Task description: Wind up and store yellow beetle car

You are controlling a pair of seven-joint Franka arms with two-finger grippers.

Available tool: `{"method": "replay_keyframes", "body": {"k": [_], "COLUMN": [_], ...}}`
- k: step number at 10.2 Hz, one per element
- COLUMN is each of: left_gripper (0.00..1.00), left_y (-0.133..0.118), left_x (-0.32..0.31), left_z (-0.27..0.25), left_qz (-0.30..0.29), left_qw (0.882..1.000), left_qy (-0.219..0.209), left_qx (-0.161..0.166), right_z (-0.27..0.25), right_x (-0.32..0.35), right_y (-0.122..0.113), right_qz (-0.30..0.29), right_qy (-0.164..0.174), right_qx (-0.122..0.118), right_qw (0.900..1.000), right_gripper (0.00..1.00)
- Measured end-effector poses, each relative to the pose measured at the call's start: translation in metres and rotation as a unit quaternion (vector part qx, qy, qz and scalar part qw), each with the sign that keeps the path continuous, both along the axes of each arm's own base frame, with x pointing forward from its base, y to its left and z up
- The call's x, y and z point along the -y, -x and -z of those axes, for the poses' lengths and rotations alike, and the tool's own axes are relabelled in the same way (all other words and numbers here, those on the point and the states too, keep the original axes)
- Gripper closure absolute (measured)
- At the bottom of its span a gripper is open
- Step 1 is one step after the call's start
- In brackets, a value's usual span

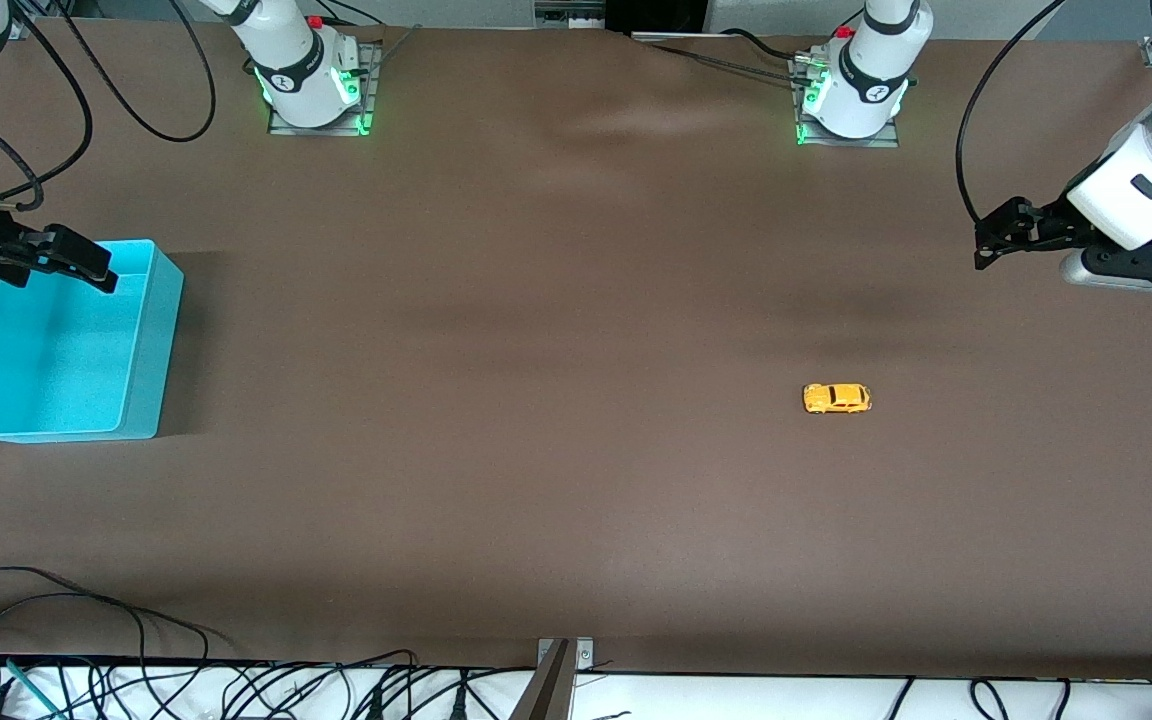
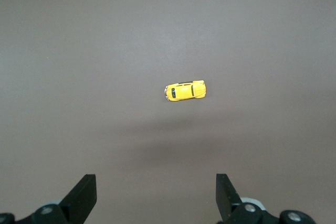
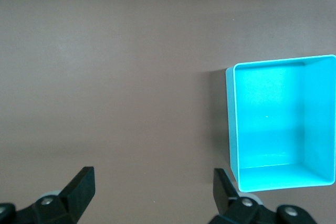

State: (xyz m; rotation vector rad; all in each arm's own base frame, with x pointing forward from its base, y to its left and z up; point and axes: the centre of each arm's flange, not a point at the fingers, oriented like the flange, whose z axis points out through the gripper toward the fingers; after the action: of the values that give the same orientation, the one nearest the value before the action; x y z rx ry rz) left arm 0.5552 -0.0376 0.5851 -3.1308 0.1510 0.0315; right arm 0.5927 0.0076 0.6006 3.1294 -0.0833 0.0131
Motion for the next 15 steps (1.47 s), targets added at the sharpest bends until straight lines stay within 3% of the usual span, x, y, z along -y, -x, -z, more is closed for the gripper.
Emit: {"method": "replay_keyframes", "body": {"k": [15], "left_gripper": [0.0], "left_y": [0.0004], "left_x": [0.0042], "left_z": [0.0001], "left_qz": [0.004], "left_qw": [1.0], "left_qy": [0.0], "left_qx": [0.0], "right_z": [0.0005], "right_x": [0.0013], "right_y": [0.0], "right_qz": [0.001], "right_qy": [0.0], "right_qx": [-0.001], "right_qw": [1.0], "right_gripper": [0.0]}}
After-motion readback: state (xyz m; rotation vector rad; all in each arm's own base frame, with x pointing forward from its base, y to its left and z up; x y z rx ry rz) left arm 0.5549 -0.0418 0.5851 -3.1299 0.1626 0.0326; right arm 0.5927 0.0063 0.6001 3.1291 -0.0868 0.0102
